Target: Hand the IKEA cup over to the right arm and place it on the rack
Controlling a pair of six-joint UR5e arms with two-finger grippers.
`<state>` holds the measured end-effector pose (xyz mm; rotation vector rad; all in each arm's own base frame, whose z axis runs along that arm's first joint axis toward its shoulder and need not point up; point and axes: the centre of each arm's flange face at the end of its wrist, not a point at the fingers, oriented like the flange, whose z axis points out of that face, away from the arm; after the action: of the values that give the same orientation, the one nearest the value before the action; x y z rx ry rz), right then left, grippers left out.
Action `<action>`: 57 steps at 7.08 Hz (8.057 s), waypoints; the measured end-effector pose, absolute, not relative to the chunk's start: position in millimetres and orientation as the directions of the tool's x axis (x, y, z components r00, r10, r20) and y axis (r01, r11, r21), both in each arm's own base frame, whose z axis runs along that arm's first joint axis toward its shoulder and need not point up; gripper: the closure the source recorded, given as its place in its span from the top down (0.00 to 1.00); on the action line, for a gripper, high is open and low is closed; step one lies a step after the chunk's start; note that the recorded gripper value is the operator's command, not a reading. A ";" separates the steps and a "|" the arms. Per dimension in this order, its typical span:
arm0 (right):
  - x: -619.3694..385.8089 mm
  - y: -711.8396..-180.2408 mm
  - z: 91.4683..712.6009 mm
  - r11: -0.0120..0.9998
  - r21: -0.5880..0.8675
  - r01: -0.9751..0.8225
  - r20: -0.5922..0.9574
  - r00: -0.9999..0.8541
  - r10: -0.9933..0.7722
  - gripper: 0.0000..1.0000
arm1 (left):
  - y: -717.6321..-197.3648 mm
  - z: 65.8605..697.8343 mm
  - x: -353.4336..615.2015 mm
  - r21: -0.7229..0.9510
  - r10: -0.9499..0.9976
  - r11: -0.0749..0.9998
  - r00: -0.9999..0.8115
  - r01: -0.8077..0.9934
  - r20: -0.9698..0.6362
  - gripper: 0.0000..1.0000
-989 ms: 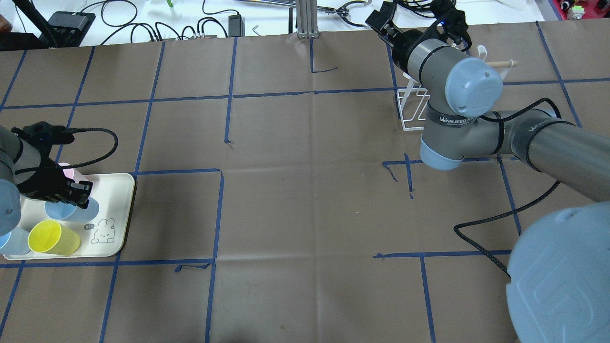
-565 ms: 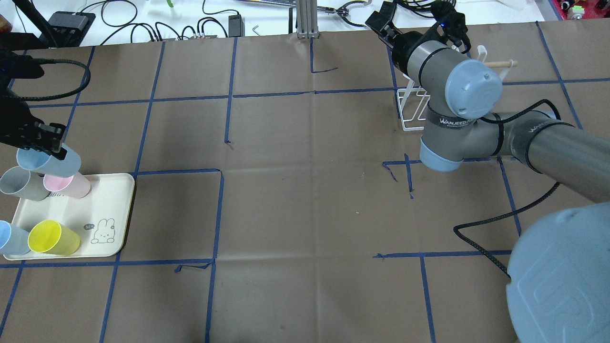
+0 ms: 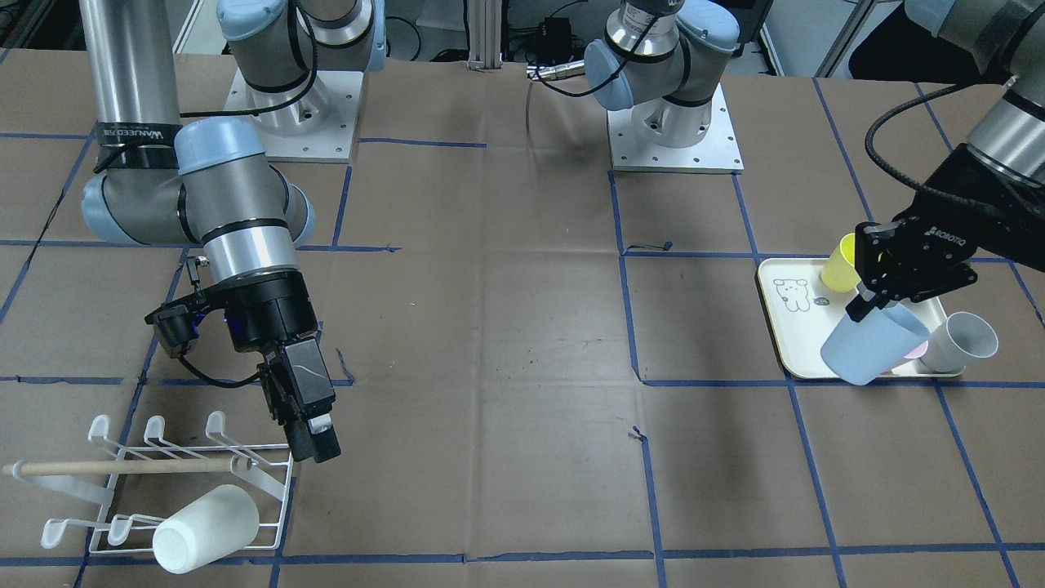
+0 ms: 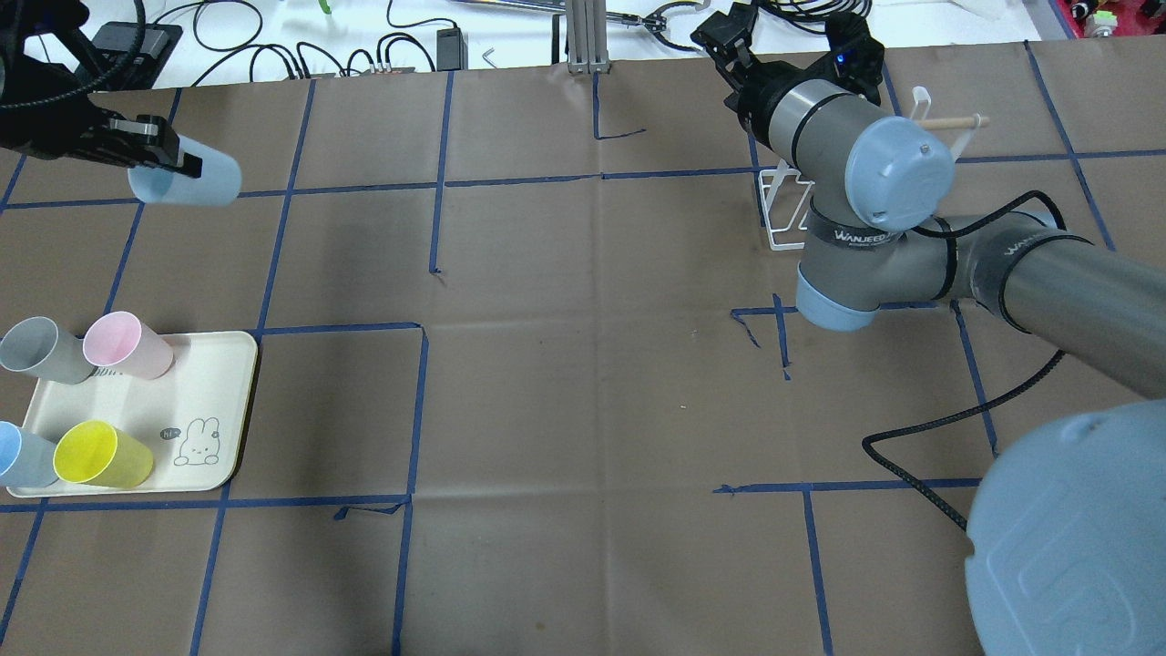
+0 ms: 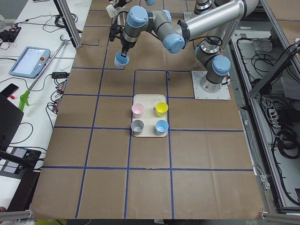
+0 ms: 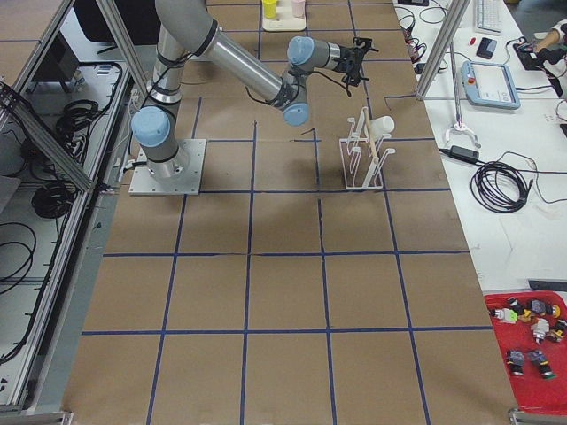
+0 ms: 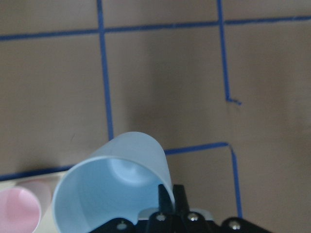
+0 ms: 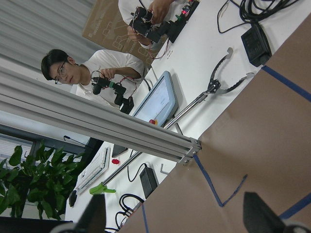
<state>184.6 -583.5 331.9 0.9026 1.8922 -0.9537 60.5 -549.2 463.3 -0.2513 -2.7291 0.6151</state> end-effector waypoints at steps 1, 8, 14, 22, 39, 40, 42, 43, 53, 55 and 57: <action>198.8 -577.1 335.6 0.449 -0.195 0.872 -0.913 -0.329 0.242 1.00 | -556.1 471.0 46.5 -0.557 0.325 0.824 -0.894 0.107 0.308 0.00; 225.3 -557.5 350.1 0.415 -0.007 0.910 -0.978 -0.093 0.189 1.00 | -483.4 355.5 -52.5 -0.947 0.754 0.293 -0.641 0.133 0.143 0.03; 243.8 -556.5 331.1 0.410 0.146 0.900 -0.962 0.032 0.273 1.00 | -471.7 301.3 -116.0 -0.986 0.893 0.128 -0.446 0.110 0.066 0.04; 298.3 -540.4 300.9 0.525 0.176 0.833 -0.945 -0.006 0.326 1.00 | -481.4 290.0 -149.8 -0.974 0.863 0.156 -0.502 0.163 0.054 0.03; 342.6 -515.0 301.9 0.602 0.199 0.773 -0.941 -0.021 0.339 0.98 | -484.5 291.5 -128.1 -0.977 0.832 0.168 -0.551 0.128 0.071 0.07; 347.6 -514.7 304.3 0.609 0.198 0.768 -0.943 -0.021 0.333 0.98 | -484.5 291.5 -128.1 -0.977 0.831 0.168 -0.551 0.128 0.071 0.07; 354.8 -512.8 304.8 0.619 0.198 0.760 -0.944 -0.023 0.329 0.98 | -484.4 291.6 -128.1 -0.978 0.832 0.167 -0.551 0.128 0.070 0.07; 355.6 -512.7 303.9 0.620 0.198 0.759 -0.944 -0.023 0.330 0.97 | -484.4 291.6 -128.1 -0.978 0.831 0.167 -0.551 0.128 0.070 0.07; 356.4 -511.6 299.9 0.625 0.201 0.754 -0.941 -0.028 0.337 0.50 | -484.3 291.5 -128.8 -0.977 0.832 0.168 -0.550 0.128 0.070 0.11; 356.7 -512.0 297.6 0.626 0.202 0.753 -0.940 -0.030 0.339 0.47 | -484.3 291.4 -128.8 -0.977 0.831 0.168 -0.551 0.129 0.070 0.37; 356.2 -512.5 296.7 0.625 0.202 0.754 -0.940 -0.030 0.340 0.47 | -484.7 291.3 -128.4 -0.977 0.830 0.167 -0.554 0.131 0.068 0.76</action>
<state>356.2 -512.5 296.7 0.9222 1.6275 -0.4214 -128.4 -484.7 291.3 -0.9101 -1.8211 1.4305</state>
